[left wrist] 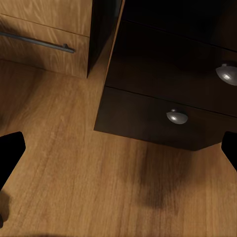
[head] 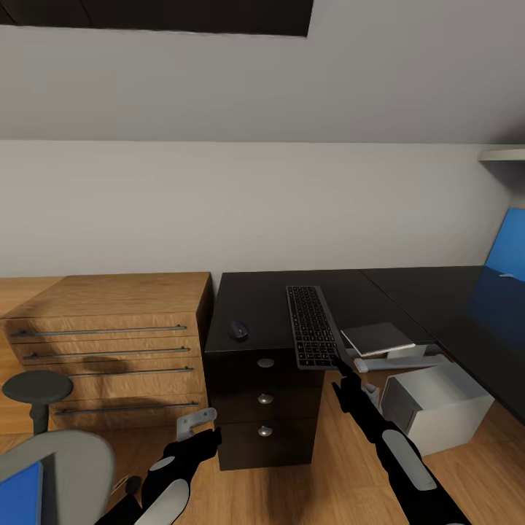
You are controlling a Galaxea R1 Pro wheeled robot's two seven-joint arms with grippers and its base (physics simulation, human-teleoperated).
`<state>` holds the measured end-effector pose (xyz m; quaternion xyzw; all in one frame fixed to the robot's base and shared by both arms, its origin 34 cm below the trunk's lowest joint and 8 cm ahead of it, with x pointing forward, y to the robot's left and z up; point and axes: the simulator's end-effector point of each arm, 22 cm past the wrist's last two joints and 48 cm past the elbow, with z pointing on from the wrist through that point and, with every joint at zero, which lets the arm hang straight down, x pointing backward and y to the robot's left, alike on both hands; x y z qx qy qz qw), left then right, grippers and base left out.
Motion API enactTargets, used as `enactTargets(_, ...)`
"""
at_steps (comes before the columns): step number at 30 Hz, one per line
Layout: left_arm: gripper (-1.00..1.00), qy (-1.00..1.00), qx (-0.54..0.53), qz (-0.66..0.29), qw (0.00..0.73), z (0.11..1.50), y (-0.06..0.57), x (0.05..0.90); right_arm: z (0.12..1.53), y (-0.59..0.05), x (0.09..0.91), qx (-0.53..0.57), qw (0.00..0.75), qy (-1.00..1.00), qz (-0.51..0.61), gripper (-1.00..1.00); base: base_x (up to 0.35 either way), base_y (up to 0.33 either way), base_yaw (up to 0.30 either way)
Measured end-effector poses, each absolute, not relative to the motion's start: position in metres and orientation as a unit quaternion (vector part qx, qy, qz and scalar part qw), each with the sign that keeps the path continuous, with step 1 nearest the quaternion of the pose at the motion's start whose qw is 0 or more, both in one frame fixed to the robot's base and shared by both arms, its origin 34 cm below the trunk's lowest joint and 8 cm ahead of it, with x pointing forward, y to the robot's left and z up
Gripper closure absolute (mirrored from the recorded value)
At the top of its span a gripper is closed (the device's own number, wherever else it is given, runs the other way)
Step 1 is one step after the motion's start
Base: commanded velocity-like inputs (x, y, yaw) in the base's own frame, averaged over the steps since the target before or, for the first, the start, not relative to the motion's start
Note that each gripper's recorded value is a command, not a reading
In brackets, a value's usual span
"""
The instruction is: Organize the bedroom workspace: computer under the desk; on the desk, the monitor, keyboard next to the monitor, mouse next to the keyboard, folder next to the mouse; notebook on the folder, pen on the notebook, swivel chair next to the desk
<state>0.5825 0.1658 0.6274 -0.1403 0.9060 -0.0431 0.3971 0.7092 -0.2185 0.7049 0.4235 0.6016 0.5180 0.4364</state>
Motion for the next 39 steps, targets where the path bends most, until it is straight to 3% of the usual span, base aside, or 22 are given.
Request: enactTargets(39, -1.0, 0.908, -0.134, -0.044, 0.395, 0.625, 0.161, 0.58, 0.706, -0.202, 0.736, 0.44, 0.414, 0.621, 0.5, -1.0, 0.0, 0.0, 0.0)
